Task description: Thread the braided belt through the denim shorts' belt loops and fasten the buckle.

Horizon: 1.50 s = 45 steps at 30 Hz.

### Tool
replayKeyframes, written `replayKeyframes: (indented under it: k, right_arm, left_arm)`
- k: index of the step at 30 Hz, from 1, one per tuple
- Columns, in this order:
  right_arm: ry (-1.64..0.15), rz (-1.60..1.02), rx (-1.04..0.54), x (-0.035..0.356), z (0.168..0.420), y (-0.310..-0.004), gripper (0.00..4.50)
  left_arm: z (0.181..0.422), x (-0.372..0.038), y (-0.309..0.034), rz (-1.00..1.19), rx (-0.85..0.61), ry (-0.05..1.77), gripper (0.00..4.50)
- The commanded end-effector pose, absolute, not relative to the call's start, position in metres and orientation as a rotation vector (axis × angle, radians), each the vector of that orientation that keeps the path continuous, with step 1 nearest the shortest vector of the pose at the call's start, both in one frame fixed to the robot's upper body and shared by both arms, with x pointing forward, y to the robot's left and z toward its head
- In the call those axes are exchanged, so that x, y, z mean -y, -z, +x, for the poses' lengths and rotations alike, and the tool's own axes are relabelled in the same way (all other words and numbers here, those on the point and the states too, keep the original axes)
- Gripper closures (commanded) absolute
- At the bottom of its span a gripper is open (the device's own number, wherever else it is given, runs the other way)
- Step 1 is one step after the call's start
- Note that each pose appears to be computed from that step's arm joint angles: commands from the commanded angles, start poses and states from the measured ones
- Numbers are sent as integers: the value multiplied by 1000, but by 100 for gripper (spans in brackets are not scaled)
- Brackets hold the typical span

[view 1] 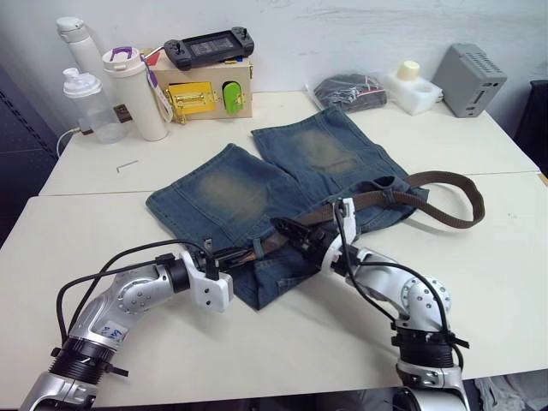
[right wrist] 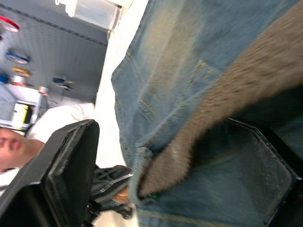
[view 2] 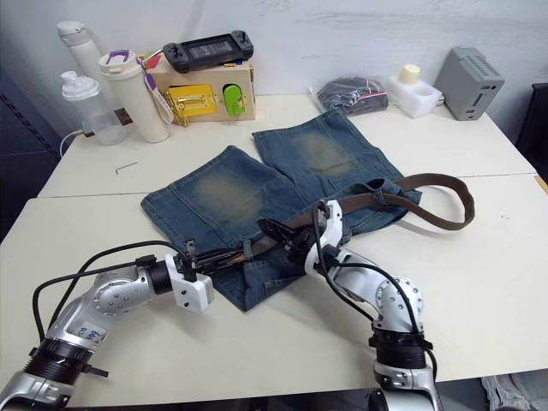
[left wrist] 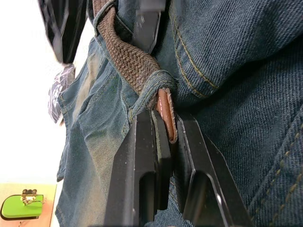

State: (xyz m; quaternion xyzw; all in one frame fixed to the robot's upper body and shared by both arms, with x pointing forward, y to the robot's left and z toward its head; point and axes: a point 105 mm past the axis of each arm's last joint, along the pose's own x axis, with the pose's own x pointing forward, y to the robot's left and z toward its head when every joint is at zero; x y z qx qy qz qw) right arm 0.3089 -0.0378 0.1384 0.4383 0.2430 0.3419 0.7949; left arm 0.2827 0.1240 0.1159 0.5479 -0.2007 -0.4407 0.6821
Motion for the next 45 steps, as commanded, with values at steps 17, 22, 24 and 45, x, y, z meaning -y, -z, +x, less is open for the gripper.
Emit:
replayKeyframes:
  k: [17,22,24,45]
  right_arm:
    - [-707,1028,-508,30,308,-140,450]
    - [-716,1026,-513,26,306,-139,450]
    - [-723,1021,-514,25,305,-138,450]
    - [-746,985,-524,20,300,-134,450]
  left_arm:
    - [276,-138,-105,1192,362,1003,218]
    - [277,-140,-114,1203,408,970,218]
    - [279,-140,-116,1208,417,961,218]
    - [278,-137,-127,1192,468,954,440]
